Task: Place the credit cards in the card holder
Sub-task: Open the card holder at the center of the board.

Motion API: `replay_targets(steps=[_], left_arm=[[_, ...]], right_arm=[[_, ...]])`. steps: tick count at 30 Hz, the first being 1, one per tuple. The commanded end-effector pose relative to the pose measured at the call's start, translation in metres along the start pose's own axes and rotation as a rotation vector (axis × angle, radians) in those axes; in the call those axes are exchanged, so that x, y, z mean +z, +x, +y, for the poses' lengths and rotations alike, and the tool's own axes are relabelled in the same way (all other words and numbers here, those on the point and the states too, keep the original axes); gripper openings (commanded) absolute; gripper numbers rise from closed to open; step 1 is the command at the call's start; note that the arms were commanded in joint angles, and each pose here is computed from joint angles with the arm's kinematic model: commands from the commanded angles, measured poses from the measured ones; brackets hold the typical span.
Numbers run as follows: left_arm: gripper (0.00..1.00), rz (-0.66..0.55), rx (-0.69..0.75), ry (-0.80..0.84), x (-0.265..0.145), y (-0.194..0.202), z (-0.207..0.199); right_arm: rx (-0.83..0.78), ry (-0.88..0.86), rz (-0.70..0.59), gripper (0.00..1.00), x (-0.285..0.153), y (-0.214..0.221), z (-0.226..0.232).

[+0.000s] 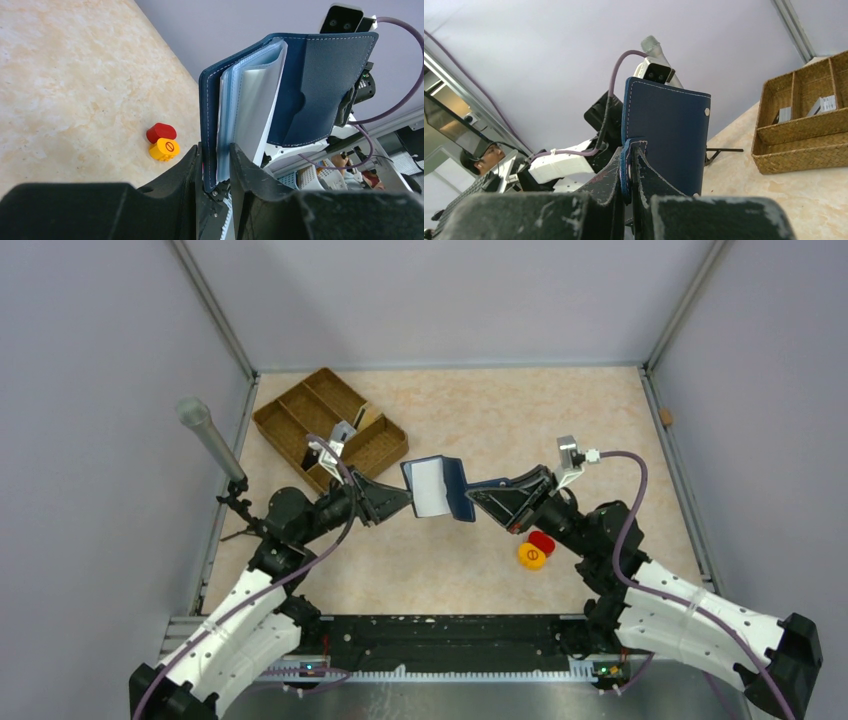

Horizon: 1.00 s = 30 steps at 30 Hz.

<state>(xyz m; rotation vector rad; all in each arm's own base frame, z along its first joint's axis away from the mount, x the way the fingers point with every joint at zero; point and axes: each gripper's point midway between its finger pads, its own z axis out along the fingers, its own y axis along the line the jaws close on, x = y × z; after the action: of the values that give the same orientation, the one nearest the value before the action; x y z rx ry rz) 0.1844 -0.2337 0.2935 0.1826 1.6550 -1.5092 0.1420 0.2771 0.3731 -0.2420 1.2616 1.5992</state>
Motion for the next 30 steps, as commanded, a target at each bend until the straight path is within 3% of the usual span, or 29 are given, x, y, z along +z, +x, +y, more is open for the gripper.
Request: replay_targets(steps=[1,9,12,17,21,24,28,30], left_arm=[[0.3,-0.009,0.037,0.117,0.003,-0.007,-0.023],[0.34,-0.004,0.04,0.163,0.002,-0.006,-0.03],[0.25,-0.009,0.044,0.172,0.002,-0.007,-0.032],[0.0,-0.01,0.029,0.127,0.002,-0.004,-0.022],[0.0,0.0,0.016,-0.022,0.0,0.002,0.007],[0.0,0.042,0.015,-0.135,-0.002,0.01,0.03],[0.0,0.122,-0.081,-0.355,-0.008,0.031,0.075],[0.0,0.164,-0.122,-0.481,-0.014,0.043,0.1]], right_arm=[[0.001,-0.077,-0.04,0.0,0.001,-0.011,0.018],[0.009,-0.082,-0.034,0.0,0.002,-0.008,0.017],[0.013,-0.058,-0.037,0.0,0.001,-0.007,0.01],[0.014,0.186,-0.007,0.0,-0.007,0.012,-0.049],[-0.009,0.502,0.062,0.0,-0.027,0.039,-0.118],[-0.054,0.635,0.15,0.13,-0.039,0.059,-0.15],[-0.113,0.844,0.246,0.44,-0.062,0.079,-0.192],[-0.153,0.891,0.275,0.55,-0.068,0.082,-0.199]])
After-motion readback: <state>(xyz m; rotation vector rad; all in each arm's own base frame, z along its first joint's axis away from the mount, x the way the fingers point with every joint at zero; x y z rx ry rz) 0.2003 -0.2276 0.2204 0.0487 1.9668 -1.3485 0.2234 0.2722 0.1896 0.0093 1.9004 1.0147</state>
